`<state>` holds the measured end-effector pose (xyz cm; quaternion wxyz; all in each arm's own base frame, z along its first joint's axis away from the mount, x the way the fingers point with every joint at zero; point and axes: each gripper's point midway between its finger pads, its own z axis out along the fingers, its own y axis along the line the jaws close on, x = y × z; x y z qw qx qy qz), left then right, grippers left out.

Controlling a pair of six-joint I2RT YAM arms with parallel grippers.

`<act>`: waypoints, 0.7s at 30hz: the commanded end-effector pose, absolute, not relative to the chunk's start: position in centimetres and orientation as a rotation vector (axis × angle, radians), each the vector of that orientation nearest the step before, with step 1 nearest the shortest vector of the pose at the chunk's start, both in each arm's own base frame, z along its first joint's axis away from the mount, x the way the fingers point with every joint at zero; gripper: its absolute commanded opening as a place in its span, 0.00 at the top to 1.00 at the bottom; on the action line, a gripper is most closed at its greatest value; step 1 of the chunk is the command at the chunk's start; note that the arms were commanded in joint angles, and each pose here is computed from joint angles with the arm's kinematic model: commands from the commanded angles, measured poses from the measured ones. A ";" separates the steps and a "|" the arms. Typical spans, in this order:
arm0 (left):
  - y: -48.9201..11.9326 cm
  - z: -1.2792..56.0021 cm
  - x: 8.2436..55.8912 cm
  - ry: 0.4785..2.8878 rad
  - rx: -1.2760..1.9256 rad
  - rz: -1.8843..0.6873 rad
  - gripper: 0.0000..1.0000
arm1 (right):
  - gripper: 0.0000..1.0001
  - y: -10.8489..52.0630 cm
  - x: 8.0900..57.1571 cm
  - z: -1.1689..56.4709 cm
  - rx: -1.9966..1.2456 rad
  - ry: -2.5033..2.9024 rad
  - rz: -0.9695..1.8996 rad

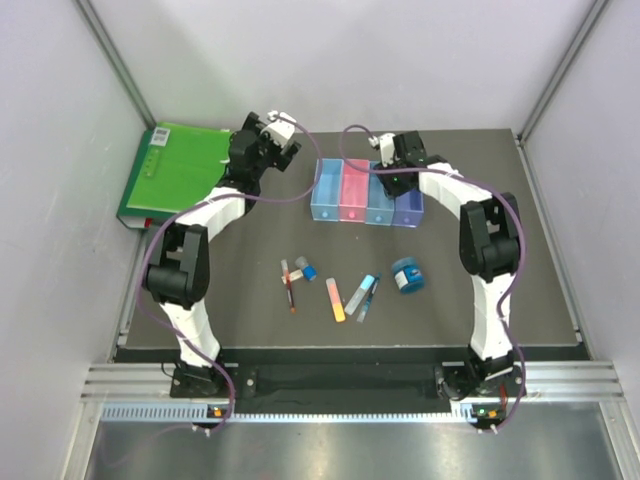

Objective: Sort the stationery into containers
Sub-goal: Move the storage box to the center of the board.

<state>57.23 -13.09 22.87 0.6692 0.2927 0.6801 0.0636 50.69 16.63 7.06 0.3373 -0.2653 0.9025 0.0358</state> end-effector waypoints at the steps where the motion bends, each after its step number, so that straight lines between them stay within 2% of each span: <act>1: -12.3 28.5 56.1 1.428 0.580 0.164 0.01 | 0.58 20.1 52.1 9.0 -0.716 2.249 0.149; 21: -11.8 28.6 54.9 1.442 0.542 0.152 0.01 | 0.57 23.5 52.6 9.5 -0.764 2.181 0.178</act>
